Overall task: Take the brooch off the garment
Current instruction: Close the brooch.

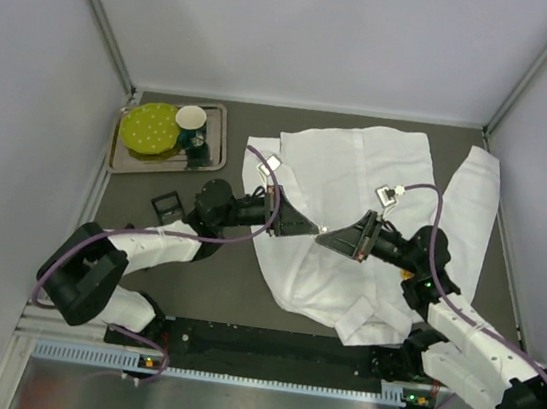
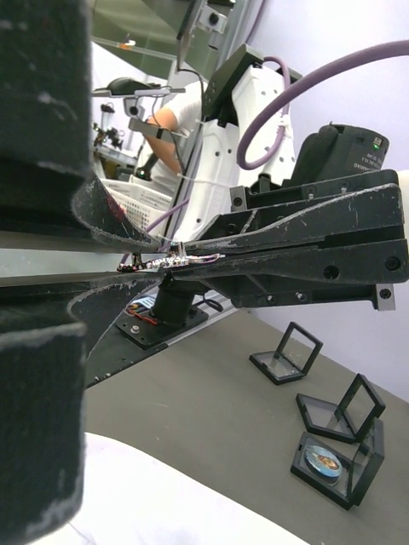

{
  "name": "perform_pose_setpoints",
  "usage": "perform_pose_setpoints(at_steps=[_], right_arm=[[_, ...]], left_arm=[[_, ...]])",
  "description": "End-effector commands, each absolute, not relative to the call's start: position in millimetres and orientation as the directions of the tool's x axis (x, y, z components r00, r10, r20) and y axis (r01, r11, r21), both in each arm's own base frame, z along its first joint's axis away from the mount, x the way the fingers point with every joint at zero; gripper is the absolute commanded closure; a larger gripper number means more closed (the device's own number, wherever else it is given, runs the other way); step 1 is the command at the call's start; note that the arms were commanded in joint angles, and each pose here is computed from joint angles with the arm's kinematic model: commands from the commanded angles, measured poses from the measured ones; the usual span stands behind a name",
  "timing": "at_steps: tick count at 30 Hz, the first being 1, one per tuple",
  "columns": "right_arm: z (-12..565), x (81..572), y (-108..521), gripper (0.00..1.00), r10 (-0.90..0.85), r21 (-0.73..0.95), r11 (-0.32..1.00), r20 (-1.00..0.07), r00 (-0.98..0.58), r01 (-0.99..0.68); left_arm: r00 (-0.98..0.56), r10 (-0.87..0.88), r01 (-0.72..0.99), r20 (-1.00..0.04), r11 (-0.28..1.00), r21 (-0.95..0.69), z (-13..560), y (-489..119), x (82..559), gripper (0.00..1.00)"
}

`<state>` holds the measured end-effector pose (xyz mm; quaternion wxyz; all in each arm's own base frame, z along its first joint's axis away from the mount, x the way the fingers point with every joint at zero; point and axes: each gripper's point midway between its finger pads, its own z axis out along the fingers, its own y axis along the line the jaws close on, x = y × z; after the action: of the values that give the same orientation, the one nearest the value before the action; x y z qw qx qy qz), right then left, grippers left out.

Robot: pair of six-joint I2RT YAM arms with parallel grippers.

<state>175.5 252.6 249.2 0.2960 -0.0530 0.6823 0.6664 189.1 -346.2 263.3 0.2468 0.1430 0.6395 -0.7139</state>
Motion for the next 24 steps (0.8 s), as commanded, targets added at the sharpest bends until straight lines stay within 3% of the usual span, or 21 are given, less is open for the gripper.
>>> perform_pose_setpoints(at_steps=[1,24], right_arm=[[263.7,185.8,251.4,0.95,0.381,0.861,0.125,-0.5,-0.778,-0.492],[270.6,190.0,248.6,0.94,0.49,0.855,0.151,-0.501,-0.713,-0.497]], left_arm=[[-0.751,-0.2,0.653,-0.629,-0.081,-0.753,293.9,-344.0,183.3,1.0],[-0.731,-0.278,0.656,-0.623,-0.038,-0.753,304.6,-340.3,186.8,1.0]])
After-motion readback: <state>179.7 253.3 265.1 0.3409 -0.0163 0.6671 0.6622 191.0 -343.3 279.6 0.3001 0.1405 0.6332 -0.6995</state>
